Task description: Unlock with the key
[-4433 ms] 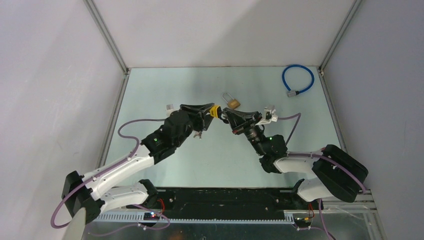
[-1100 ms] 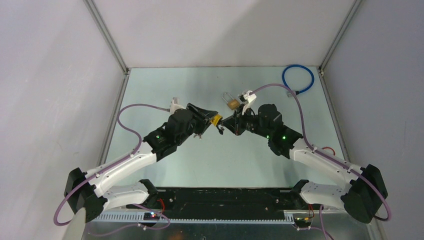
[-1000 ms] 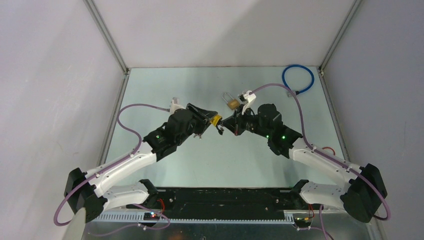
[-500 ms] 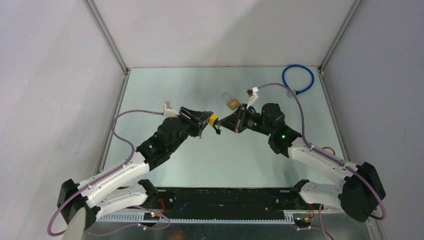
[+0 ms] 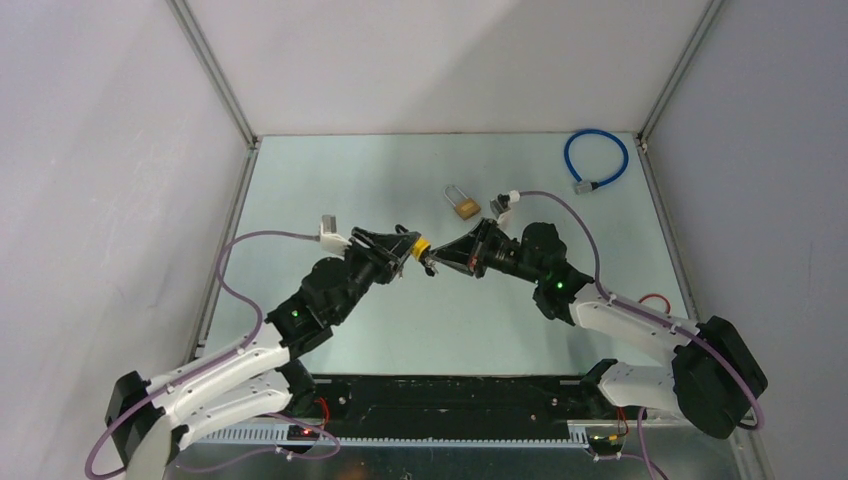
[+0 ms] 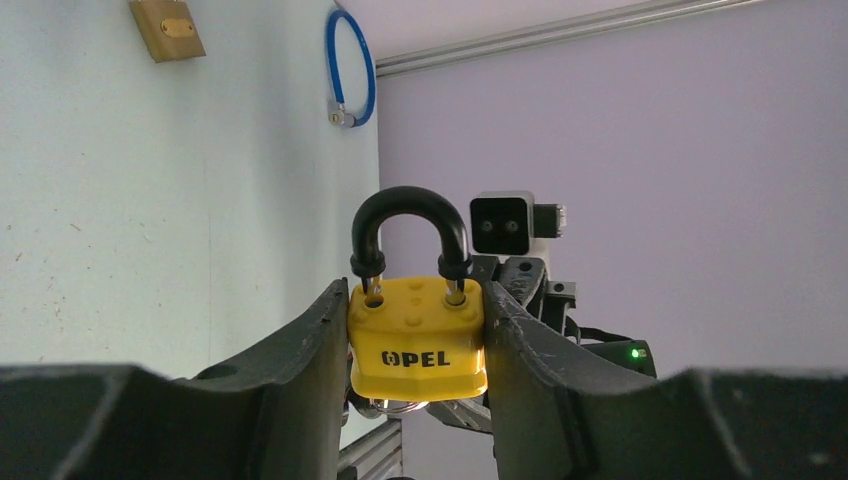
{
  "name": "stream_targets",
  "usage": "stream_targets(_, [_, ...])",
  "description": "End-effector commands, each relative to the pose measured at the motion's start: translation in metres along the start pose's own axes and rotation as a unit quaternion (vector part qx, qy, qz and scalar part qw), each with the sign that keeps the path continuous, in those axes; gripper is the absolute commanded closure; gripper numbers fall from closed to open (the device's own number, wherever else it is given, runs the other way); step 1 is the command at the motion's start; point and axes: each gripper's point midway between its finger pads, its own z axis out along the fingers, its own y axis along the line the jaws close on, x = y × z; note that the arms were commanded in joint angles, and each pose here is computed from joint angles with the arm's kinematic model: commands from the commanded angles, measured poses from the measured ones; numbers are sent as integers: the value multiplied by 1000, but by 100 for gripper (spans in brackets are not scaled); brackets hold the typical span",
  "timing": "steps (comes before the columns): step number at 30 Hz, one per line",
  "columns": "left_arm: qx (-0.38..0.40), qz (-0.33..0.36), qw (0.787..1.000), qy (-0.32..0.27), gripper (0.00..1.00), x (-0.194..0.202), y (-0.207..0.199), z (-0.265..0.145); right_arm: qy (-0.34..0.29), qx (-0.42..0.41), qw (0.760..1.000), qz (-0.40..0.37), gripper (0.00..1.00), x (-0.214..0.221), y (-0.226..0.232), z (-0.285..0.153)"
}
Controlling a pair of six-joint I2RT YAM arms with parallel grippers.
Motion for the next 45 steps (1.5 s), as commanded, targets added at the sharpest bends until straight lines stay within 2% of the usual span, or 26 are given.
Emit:
stream_targets(1, [153, -39, 987, -10, 100, -13, -82, -26, -27, 4, 997, 65, 100, -3, 1, 1])
stream_targets(2, [152, -37, 988, -8, 100, -11, -80, -26, -28, 4, 998, 58, 100, -3, 1, 0])
stream_targets(4, [152, -28, 988, -10, 100, -12, -78, -27, -35, 9, 999, 35, 91, -5, 0, -3])
stream_targets(6, [145, -9, 989, -20, 100, -14, -74, -26, -51, 22, 998, -1, 75, -9, -1, -11])
stream_targets(7, [141, 6, 990, -26, 100, -16, -71, -26, -69, 17, 997, -22, 63, -15, 7, -17])
stream_targets(8, [121, 20, 992, -32, 100, -18, -65, -24, -72, 34, 996, -50, 58, -16, 0, -21])
stream_targets(9, [110, 47, 992, -37, 100, -20, -60, -23, -86, 28, 993, -71, 48, -22, 9, -28])
stream_targets(11, [60, 106, 992, -45, 100, -23, -46, -17, -97, 31, 987, -128, 37, -28, 16, -40])
stream_targets(14, [-14, 207, 978, -27, 100, -26, -34, -14, -99, 44, 969, -222, 33, -32, 23, -59])
stream_targets(16, [-50, 297, 953, 14, 100, -17, -22, -7, -91, 59, 955, -276, 31, -32, 23, -67])
stream_targets(18, [-48, 373, 925, 60, 100, -7, -19, -7, -69, 64, 942, -323, 31, -29, 24, -71])
stream_targets(20, [-24, 455, 884, 107, 100, 4, -13, -9, -43, 52, 927, -370, 30, -22, 26, -72])
stream_targets(24, [33, 536, 825, 176, 100, 23, -10, -19, 9, 20, 895, -446, 30, -8, 23, -69])
stream_targets(30, [89, 606, 753, 242, 100, 37, -7, -36, 51, -63, 824, -561, 26, 4, 33, -62])
stream_targets(31, [101, 611, 745, 247, 100, 39, -9, -38, 71, -88, 814, -570, 25, 12, 34, -62])
stream_targets(33, [140, 636, 712, 263, 100, 45, -13, -45, 85, -121, 791, -594, 24, 18, 37, -61])
stream_targets(38, [210, 660, 658, 296, 100, 58, -21, -61, 96, -193, 735, -644, 22, 27, 50, -60])
stream_targets(42, [257, 666, 623, 319, 100, 69, -26, -69, 106, -224, 719, -649, 21, 30, 50, -56])
stream_targets(45, [288, 655, 609, 343, 100, 79, -29, -76, 115, -251, 711, -647, 22, 34, 53, -56])
